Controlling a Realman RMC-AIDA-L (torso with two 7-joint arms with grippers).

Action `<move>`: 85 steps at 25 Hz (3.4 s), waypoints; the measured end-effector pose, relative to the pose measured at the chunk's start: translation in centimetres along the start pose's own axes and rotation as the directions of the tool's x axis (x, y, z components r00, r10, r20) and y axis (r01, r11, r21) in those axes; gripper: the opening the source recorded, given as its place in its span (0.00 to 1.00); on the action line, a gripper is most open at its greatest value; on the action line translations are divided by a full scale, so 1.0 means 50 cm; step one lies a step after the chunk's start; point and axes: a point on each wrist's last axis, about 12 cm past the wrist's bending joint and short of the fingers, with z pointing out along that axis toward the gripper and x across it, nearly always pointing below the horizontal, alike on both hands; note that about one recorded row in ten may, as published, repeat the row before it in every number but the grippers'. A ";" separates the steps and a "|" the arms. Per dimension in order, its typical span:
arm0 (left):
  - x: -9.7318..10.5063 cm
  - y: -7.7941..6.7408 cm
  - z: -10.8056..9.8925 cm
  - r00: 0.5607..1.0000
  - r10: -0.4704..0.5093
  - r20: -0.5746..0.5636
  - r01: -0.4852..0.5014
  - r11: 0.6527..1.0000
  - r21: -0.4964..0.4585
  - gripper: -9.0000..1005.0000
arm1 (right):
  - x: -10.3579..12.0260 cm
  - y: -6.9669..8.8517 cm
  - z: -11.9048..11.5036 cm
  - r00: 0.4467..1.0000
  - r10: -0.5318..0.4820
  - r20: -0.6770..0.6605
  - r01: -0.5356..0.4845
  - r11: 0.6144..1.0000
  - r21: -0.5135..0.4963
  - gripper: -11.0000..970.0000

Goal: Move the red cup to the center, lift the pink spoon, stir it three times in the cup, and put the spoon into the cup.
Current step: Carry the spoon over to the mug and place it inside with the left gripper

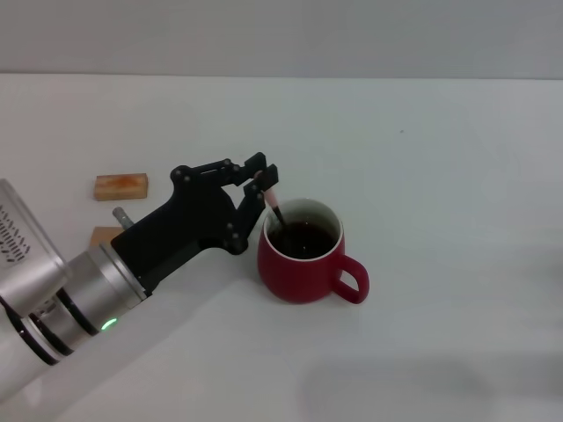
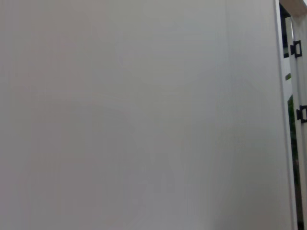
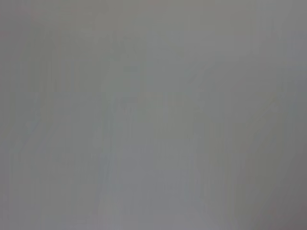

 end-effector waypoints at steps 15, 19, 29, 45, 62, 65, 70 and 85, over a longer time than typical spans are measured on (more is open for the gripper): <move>-0.002 -0.009 0.046 1.000 0.015 -0.024 -0.014 0.998 0.068 0.20 | -0.002 -0.003 -0.002 1.000 -0.002 0.009 0.002 1.000 0.007 0.01; 0.003 -0.016 0.055 0.999 0.016 -0.048 -0.011 0.996 0.091 0.21 | -0.001 -0.003 -0.002 1.000 -0.004 0.008 0.004 1.000 0.005 0.01; 0.009 -0.048 0.035 0.999 -0.008 -0.040 0.012 0.995 0.103 0.21 | 0.000 -0.003 -0.003 1.000 -0.006 0.004 0.006 1.000 0.001 0.01; 0.015 -0.048 -0.019 0.999 -0.014 -0.035 0.014 1.000 0.012 0.22 | 0.001 0.001 -0.008 1.000 -0.004 0.003 0.004 1.000 -0.012 0.01; 0.008 -0.020 0.026 0.998 0.032 -0.061 -0.030 0.999 0.026 0.22 | 0.003 -0.004 -0.023 1.000 -0.003 0.003 0.003 1.000 0.000 0.01; 0.004 -0.020 0.039 0.998 0.037 -0.053 -0.035 0.999 0.040 0.22 | 0.003 -0.004 -0.023 1.000 -0.003 0.003 0.003 1.000 0.000 0.01; 0.000 -0.024 0.056 0.998 0.038 -0.046 -0.035 0.997 0.067 0.23 | 0.003 -0.006 -0.021 1.000 -0.007 0.004 0.007 1.000 0.000 0.01; 0.010 -0.064 0.015 0.999 -0.002 -0.040 0.005 0.998 0.060 0.23 | 0.000 -0.003 -0.016 1.000 -0.004 0.010 0.005 1.000 -0.005 0.01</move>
